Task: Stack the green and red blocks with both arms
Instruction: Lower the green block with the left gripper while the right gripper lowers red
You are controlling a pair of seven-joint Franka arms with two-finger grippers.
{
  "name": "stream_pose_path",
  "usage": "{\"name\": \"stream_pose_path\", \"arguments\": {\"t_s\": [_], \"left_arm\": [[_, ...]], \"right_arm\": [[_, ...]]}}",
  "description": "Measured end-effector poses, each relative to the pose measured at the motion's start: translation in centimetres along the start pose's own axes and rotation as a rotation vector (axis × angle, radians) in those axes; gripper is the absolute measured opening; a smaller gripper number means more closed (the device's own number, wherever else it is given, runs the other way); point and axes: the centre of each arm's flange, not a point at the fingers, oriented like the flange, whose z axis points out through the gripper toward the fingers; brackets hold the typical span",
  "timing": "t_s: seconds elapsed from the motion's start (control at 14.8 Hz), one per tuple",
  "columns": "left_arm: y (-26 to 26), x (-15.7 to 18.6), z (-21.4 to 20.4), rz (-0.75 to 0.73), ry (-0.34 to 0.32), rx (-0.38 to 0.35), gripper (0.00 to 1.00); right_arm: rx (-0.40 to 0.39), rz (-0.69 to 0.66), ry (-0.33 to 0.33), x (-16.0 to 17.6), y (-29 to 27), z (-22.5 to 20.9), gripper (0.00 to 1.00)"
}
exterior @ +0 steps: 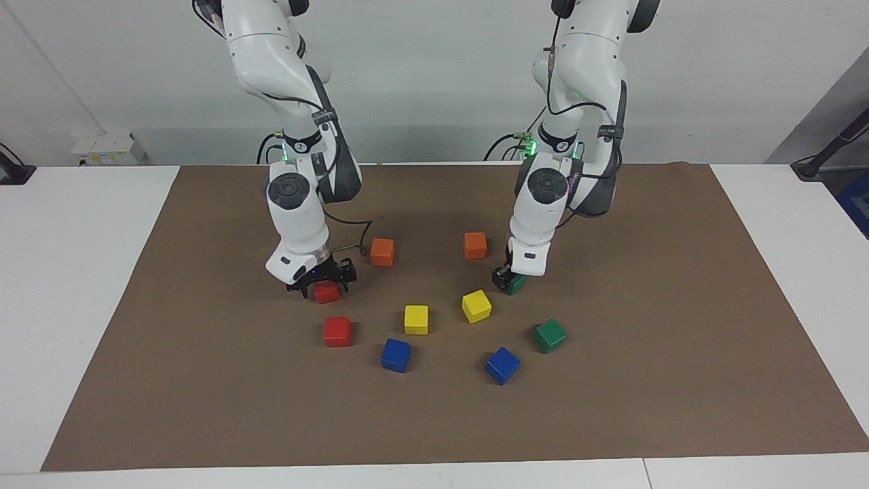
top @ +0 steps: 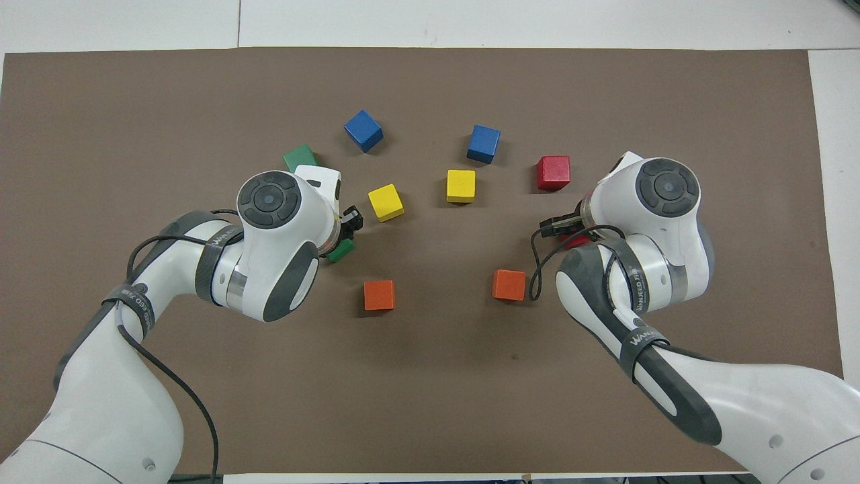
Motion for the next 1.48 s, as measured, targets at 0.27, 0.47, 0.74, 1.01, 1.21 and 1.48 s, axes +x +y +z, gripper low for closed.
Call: {"name": "stream_pose_path", "arguments": {"t_s": [0.27, 0.47, 0.74, 1.01, 1.21, 1.48], "left_arm": [[-1.5, 2.9, -3.6, 0.095, 0.013, 0.074, 0.55], [-8.8, 11.0, -8.8, 0.238, 0.007, 0.076, 0.55], [-18.5, 18.5, -9.7, 0.416, -0.001, 0.067, 0.55], [-22.0, 21.6, -8.9, 0.544, 0.03, 0.034, 0.55], [-21.1, 22.4, -5.7, 0.597, 0.019, 0.032, 0.55], [-21.4, 23.5, -3.6, 0.629, 0.022, 0.03, 0.55]], "right_arm": [[0.0, 0.011, 0.0, 0.0, 0.0, 0.0, 0.82], [0.0, 0.031, 0.007, 0.2, 0.1, -0.3, 0.55], [-0.005, 0.099, 0.02, 2.6, 4.0, -5.2, 0.55], [-0.012, 0.206, 0.04, 3.0, 11.2, -9.3, 0.55], [-0.017, 0.213, 0.012, 1.3, 17.7, -8.1, 0.55], [-0.013, 0.155, -0.029, -1.7, 23.4, -6.5, 0.55]]}}
